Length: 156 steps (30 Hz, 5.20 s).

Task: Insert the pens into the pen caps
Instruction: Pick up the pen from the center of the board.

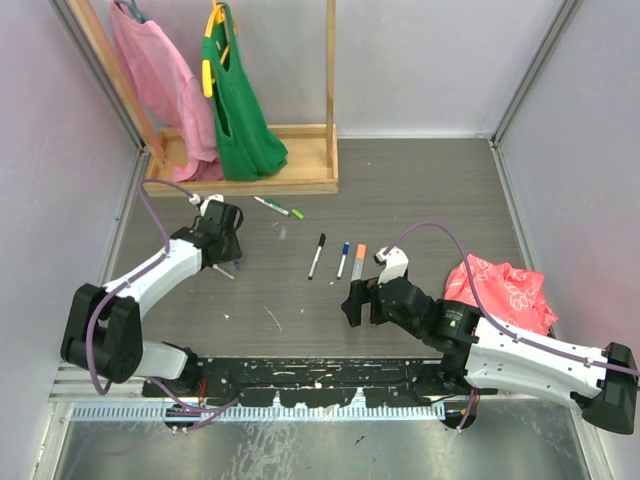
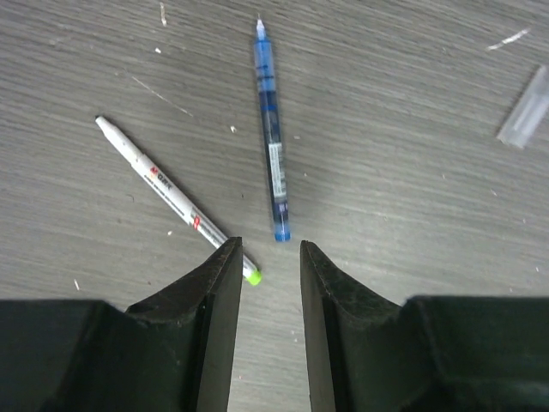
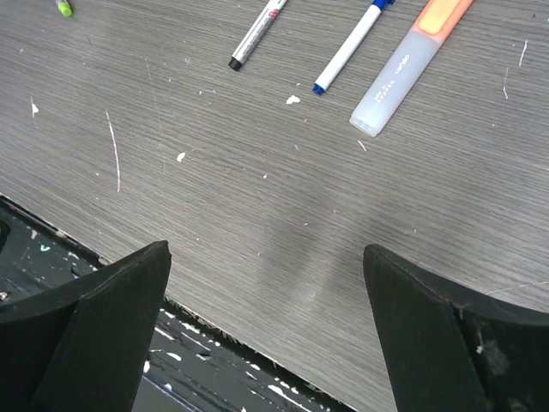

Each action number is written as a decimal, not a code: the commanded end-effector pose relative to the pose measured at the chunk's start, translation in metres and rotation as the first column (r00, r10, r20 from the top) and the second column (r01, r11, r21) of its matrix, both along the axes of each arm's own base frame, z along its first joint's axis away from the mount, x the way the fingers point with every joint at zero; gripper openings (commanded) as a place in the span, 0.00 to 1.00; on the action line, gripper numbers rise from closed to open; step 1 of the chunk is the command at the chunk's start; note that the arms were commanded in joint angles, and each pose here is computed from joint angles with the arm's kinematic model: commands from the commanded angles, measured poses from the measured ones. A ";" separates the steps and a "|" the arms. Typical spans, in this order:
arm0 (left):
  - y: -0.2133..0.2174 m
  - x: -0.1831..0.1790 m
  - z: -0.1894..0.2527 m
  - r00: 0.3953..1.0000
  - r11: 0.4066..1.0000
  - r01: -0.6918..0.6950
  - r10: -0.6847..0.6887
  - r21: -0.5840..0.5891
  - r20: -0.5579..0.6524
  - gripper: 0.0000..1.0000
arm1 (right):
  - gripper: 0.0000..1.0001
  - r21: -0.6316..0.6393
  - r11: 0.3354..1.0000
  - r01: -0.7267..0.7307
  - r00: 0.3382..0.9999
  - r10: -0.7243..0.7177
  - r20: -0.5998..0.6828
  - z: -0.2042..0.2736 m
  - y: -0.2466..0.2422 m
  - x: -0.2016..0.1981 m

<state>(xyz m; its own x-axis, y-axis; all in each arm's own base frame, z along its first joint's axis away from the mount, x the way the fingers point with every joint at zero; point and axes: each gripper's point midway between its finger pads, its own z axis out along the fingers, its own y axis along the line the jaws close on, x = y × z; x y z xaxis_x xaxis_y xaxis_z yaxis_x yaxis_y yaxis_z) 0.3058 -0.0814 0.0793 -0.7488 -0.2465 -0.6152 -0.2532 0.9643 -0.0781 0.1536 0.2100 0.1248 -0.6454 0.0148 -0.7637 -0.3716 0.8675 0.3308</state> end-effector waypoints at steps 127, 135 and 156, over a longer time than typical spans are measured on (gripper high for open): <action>-0.100 -0.153 0.174 0.575 0.438 0.818 -0.608 -0.373 0.547 0.05 | 0.40 0.738 0.675 0.000 1.000 -0.018 0.017 0.169 0.205 0.057; -0.099 -0.151 0.172 0.587 0.451 0.809 -0.603 -0.376 0.540 0.12 | 0.16 0.747 0.664 -0.037 0.999 0.026 0.026 0.170 0.209 0.053; -0.099 -0.148 0.169 0.604 0.462 0.797 -0.592 -0.390 0.534 0.36 | 0.01 0.776 0.621 -0.112 0.992 0.112 0.054 0.181 0.223 0.042</action>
